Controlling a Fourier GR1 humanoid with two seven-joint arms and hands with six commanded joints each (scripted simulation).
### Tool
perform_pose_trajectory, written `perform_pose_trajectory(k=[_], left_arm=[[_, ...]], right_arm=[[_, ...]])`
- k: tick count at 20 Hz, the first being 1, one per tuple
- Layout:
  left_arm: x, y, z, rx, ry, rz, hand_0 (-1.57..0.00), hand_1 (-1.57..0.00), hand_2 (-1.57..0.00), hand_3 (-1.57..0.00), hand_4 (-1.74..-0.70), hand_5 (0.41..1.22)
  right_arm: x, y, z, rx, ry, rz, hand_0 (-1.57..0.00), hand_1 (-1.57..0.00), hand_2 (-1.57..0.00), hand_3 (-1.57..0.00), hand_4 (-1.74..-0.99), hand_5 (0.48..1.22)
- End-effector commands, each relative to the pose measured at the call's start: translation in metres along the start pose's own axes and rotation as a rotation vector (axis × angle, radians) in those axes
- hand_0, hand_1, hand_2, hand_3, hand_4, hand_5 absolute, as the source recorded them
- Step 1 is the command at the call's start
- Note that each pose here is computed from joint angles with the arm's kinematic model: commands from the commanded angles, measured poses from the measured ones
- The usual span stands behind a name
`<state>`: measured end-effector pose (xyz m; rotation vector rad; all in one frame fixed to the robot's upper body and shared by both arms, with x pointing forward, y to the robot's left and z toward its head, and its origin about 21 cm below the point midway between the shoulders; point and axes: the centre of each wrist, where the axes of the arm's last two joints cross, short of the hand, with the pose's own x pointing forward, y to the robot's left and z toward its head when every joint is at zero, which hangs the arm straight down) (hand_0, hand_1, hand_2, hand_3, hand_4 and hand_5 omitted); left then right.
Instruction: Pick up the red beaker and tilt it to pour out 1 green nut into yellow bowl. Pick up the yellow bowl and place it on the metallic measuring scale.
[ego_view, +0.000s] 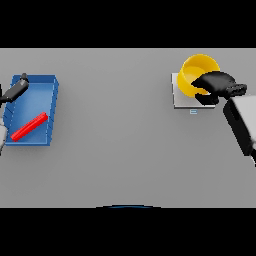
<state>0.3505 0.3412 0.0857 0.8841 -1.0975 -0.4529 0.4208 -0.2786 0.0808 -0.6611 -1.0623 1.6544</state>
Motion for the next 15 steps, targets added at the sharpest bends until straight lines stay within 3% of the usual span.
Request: perform_pose_trajectory(k=[1, 4, 7, 15], left_arm=[[-0.0009, 0.0015, -0.0013, 0.002, -0.004, 0.009, 0.0, 0.0, 0.0, 0.0, -0.72, 0.663], [0.002, -0.0005, -0.0022, -0.001, 0.003, 0.003, 0.0, 0.0, 0.0, 0.0, -0.72, 0.663], [-0.0014, -0.0011, -0.0043, -0.001, 0.001, 0.0, 0.0, 0.0, 0.0, 0.0, -0.72, 0.664], [0.0018, -0.0058, -0.0053, -0.005, -0.004, 0.002, 0.0, 0.0, 0.0, 0.0, -0.73, 0.665]], right_arm=[[-0.0007, -0.0013, -0.0007, 0.009, -0.008, 0.008, -0.51, -0.45, -0.55, -0.6, -1.579, 0.955], [0.003, -0.0035, -0.0017, 0.008, -0.047, 0.029, -0.26, -0.23, -0.3, -0.46, -1.554, 0.891], [0.0026, 0.0007, -0.0019, -0.006, -0.063, 0.01, -0.13, -0.12, -0.16, -0.36, -1.542, 0.838], [-0.0041, 0.003, -0.0003, 0.018, -0.01, -0.011, -0.02, -0.02, -0.03, -0.15, -1.478, 0.738]])
